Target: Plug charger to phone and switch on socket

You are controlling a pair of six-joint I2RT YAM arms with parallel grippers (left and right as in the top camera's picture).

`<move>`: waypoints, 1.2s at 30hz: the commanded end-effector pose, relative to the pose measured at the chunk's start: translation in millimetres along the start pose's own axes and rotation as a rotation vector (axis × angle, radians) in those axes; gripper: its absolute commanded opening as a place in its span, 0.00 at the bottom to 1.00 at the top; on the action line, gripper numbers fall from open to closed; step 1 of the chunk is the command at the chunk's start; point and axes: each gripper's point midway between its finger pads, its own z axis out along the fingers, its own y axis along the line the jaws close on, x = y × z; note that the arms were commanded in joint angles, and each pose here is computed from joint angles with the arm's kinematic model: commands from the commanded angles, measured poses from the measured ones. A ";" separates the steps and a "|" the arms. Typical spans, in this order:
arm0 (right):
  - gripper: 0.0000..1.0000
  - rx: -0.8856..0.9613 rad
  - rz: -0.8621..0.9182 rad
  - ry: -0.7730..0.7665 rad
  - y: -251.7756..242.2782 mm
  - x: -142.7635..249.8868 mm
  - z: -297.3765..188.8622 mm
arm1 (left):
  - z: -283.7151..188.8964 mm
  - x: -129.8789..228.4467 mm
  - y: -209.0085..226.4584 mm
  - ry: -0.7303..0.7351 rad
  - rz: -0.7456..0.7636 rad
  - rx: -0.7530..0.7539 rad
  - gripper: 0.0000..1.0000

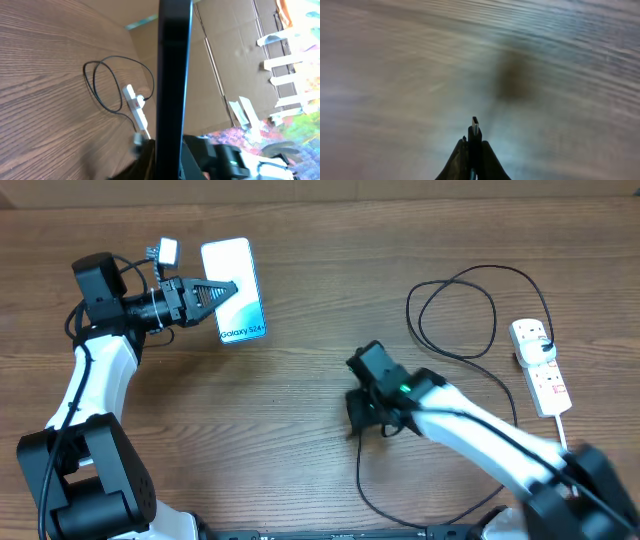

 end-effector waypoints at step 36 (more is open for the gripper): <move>0.62 0.106 0.290 0.176 -24.4 18.9 33.1 | 0.3 2.5 -10.4 0.022 0.045 0.037 0.04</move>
